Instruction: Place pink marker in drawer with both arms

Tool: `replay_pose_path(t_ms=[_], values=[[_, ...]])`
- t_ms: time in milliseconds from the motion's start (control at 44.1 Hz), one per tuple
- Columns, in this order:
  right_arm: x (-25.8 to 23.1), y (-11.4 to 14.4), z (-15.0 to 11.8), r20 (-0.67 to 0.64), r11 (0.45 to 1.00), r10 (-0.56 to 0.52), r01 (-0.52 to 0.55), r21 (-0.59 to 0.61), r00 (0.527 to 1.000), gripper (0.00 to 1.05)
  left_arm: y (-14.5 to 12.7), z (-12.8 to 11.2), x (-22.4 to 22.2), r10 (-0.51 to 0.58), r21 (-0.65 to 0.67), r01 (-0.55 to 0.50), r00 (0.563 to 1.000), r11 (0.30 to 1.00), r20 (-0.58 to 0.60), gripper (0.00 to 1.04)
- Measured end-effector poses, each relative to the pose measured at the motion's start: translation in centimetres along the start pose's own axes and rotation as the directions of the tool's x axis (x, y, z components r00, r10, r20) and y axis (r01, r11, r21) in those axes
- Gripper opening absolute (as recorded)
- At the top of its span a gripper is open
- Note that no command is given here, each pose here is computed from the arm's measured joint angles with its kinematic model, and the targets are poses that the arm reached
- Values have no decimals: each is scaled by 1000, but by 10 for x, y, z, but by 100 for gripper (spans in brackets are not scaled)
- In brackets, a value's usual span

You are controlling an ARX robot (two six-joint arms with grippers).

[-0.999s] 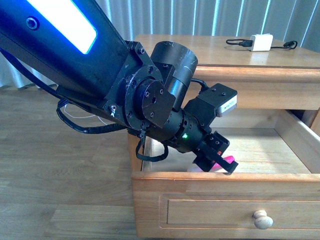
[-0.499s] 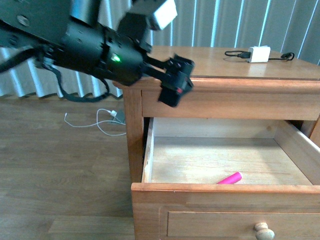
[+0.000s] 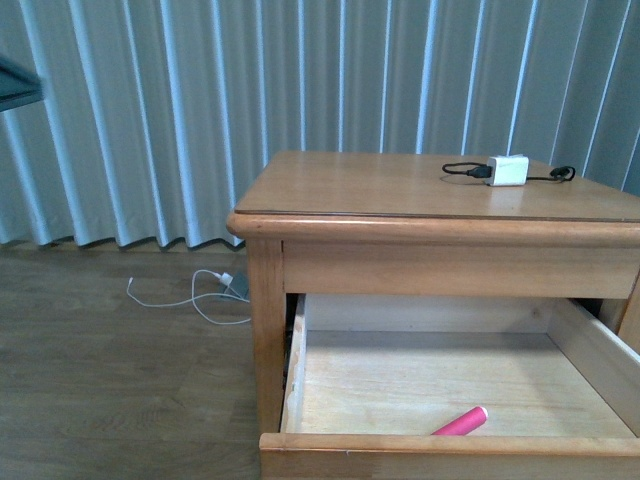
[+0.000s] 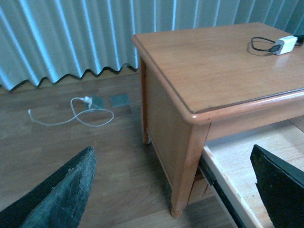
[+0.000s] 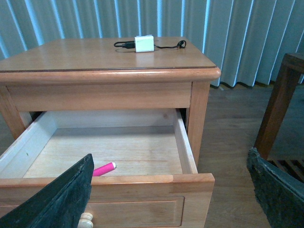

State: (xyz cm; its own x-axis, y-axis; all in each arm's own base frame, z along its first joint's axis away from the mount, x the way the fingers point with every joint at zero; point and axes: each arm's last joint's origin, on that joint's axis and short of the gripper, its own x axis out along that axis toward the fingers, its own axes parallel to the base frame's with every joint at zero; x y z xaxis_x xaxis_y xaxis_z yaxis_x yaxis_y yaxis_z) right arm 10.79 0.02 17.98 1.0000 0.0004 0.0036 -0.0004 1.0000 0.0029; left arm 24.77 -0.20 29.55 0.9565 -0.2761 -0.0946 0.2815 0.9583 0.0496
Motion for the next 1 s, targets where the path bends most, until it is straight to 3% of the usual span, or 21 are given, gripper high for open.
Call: replay_pose_path(t_ms=[227, 340, 499, 613, 726, 999], values=[[0, 0, 0, 0, 1000, 0, 0, 0, 1000, 96, 18, -46, -78, 194, -172, -203, 979, 964, -70, 99], [0, 0, 0, 0, 1000, 0, 0, 0, 1000, 96, 14, -70, -98, 226, -249, -240, 971, 938, -85, 99], [0, 0, 0, 0, 1000, 0, 0, 0, 1000, 96, 14, -71, -101, 237, -275, -248, 969, 929, -76, 98], [0, 0, 0, 0, 1000, 0, 0, 0, 1000, 96, 4, -81, -103, 295, -129, -285, 953, 950, 67, 74], [0, 0, 0, 0, 1000, 0, 0, 0, 1000, 96, -9, -95, -106, 289, -96, -281, 954, 955, 75, 49], [0, 0, 0, 0, 1000, 0, 0, 0, 1000, 96, -24, -111, -111, 288, -84, -282, 954, 956, 77, 4]])
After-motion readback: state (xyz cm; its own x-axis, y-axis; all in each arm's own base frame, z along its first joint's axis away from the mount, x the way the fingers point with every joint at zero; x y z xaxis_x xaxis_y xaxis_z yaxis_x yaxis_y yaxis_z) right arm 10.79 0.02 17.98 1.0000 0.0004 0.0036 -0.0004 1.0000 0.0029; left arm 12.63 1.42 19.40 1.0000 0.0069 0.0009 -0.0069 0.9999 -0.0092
